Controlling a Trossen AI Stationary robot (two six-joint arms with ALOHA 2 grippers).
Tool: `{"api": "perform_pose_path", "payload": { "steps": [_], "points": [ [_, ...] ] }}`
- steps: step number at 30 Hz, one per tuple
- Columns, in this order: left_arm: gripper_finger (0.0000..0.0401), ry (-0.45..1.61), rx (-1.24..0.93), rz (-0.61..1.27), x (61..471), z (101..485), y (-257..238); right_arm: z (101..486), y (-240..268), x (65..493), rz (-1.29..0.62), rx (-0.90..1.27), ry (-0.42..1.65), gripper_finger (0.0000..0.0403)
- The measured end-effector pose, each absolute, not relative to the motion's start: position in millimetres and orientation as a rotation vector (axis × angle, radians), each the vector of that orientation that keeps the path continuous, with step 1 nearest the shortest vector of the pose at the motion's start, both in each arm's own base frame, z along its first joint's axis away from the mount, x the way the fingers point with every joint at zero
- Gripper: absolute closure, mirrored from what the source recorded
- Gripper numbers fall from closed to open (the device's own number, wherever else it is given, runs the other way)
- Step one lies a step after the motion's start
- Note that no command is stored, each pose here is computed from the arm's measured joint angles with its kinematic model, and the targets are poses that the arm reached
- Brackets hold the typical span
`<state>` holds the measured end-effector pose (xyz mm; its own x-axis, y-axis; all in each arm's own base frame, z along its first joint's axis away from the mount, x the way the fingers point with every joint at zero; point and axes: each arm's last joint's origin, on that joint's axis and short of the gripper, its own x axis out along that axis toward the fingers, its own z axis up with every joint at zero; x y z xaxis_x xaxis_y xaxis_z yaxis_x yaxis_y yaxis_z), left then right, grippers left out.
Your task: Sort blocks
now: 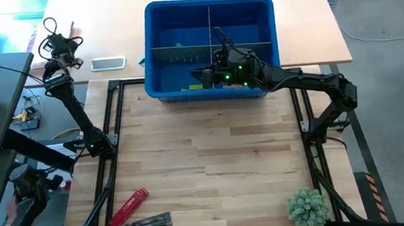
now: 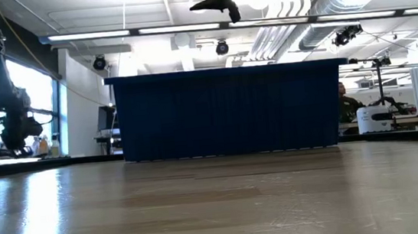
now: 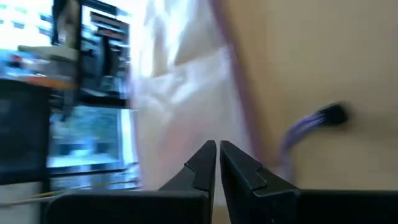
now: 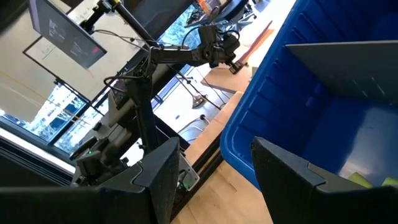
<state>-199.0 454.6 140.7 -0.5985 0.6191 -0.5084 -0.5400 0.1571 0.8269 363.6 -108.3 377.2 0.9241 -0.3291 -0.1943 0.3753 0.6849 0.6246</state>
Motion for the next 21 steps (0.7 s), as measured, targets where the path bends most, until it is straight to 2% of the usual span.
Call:
{"api": "perform_pose_path", "payload": {
  "steps": [5, 12, 18, 21],
  "points": [
    [0.0398, 1.722, 0.137, 1.504, -198, 143, 455, 377, -108, 364, -0.399, 0.685, 0.072, 0.0217],
    [0.0401, 1.999, 0.01, 1.315, -210, 134, 460, 377, -108, 364, -0.405, 0.685, 0.069, 0.0217],
    [0.0401, 2.009, -0.003, 1.313, -211, 140, 471, 377, -102, 365, -0.389, 0.714, 0.07, 0.0217],
    [0.0401, 2.034, 0.023, 1.241, -204, 131, 476, 377, -98, 367, -0.38, 0.716, 0.074, 0.0217]
  ]
}}
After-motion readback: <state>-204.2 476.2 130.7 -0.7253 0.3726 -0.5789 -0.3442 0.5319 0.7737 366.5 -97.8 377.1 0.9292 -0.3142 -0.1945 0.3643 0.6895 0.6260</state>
